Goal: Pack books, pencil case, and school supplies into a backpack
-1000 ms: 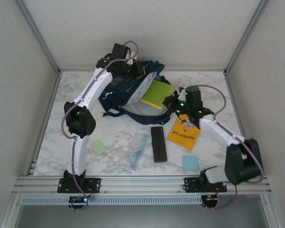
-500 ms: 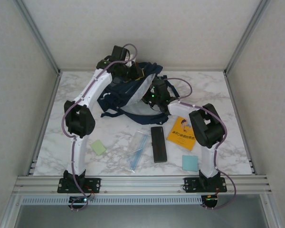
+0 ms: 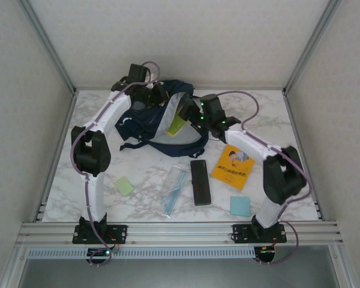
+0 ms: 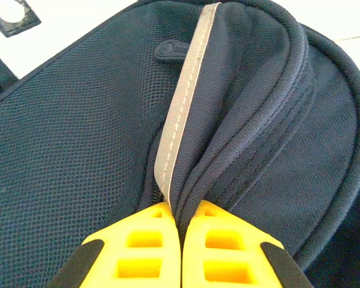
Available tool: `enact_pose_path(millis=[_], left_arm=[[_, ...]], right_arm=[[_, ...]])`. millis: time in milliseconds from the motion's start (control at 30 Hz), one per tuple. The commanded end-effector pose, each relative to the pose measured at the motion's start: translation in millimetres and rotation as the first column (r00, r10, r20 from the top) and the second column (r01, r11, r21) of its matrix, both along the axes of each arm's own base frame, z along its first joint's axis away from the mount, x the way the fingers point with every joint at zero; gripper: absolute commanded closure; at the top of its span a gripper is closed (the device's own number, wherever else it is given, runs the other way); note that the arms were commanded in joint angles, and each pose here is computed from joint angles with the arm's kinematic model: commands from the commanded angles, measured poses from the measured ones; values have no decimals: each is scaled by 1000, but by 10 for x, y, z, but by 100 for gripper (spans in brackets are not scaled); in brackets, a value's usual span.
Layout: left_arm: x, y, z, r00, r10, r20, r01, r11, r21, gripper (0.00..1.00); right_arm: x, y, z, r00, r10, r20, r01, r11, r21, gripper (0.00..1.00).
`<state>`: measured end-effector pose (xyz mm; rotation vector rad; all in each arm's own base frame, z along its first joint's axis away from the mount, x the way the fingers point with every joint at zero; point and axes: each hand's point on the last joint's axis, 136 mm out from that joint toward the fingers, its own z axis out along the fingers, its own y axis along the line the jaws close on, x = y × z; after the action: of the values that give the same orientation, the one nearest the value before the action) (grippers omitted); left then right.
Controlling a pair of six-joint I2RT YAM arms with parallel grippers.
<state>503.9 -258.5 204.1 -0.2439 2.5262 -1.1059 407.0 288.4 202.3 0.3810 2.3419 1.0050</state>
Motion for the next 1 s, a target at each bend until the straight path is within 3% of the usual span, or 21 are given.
enact_pose_path(millis=[0, 167, 333, 400, 467, 533, 567, 700, 967], left_arm=[[142, 504, 118, 988, 127, 83, -134, 988, 78, 100], [-20, 677, -110, 990, 123, 70, -134, 973, 186, 100], [-241, 667, -272, 994, 103, 41, -110, 968, 226, 100], [-342, 618, -295, 996, 87, 31, -91, 969, 230, 90], [-457, 552, -287, 997, 71, 27, -75, 969, 234, 60], [-576, 465, -254, 998, 49, 31, -55, 969, 239, 41], [-638, 408, -229, 999, 33, 37, -41, 970, 239, 36], [-856, 159, -148, 999, -18, 47, 7, 975, 220, 31], [-1289, -544, -178, 991, -117, 66, 106, 984, 145, 28]], right_arm=[[-324, -435, -151, 999, 8, -53, -20, 975, -223, 27], [-672, -1154, -273, 995, -66, -73, 21, 866, -499, 20], [-988, -1844, -473, 977, -190, -98, 78, 742, -665, 13], [-1107, -2066, -575, 964, -242, -110, 102, 719, -687, 11], [-1235, -2287, -707, 945, -300, -127, 129, 701, -701, 9], [-1356, -2447, -845, 924, -350, -158, 148, 705, -694, 8], [-1397, -2500, -916, 915, -366, -171, 157, 712, -684, 7], [-1473, -2580, -1145, 900, -389, -196, 179, 741, -647, 7], [-1514, -2506, -1629, 874, -393, -284, 167, 794, -585, 7]])
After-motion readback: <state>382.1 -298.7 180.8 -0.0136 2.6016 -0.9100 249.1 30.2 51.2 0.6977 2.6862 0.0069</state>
